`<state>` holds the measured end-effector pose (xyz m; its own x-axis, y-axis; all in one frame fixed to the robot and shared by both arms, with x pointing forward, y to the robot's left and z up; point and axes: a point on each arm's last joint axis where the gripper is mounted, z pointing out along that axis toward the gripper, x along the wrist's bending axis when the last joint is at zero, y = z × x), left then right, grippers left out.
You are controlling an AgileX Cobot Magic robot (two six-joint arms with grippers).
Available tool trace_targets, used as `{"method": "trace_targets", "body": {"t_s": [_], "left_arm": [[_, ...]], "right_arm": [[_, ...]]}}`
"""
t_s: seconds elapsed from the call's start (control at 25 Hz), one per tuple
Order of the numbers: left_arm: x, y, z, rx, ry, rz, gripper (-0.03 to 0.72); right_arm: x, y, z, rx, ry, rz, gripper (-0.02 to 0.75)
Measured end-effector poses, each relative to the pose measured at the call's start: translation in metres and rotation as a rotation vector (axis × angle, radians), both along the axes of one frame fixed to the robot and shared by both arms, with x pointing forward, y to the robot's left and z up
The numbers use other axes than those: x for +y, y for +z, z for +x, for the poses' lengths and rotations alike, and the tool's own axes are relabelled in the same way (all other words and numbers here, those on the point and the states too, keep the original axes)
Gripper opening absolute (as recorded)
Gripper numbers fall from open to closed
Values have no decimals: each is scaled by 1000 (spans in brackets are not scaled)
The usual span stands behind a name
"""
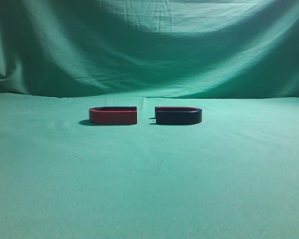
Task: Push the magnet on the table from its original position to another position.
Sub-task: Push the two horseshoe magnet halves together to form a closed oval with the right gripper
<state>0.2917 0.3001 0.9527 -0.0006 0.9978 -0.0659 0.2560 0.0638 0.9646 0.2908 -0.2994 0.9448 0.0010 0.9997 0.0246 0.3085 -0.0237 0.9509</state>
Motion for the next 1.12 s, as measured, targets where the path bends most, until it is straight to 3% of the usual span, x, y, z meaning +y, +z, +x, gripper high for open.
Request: {"method": "trace_targets", "body": {"t_s": [0.24, 0.32, 0.52, 0.6, 0.88, 1.04, 1.12], "left_arm": [[0, 0, 0, 0, 0, 0, 372], [0, 0, 0, 0, 0, 0, 372], [0, 0, 0, 0, 0, 0, 372], [0, 0, 0, 0, 0, 0, 372], [0, 0, 0, 0, 0, 0, 372], [0, 0, 0, 0, 0, 0, 372], [0, 0, 0, 0, 0, 0, 372]], "right_arm": [[0, 4, 2, -57, 4, 0, 0], [1, 15, 4, -174, 14, 6, 0], [5, 56, 0, -629, 58, 46, 0], [5, 63, -2, -680, 63, 66, 0], [3, 116, 10, -426, 23, 69, 0], [4, 135, 33, -161, -1, 125, 0], [5, 135, 50, 11, -1, 92, 0]]}}
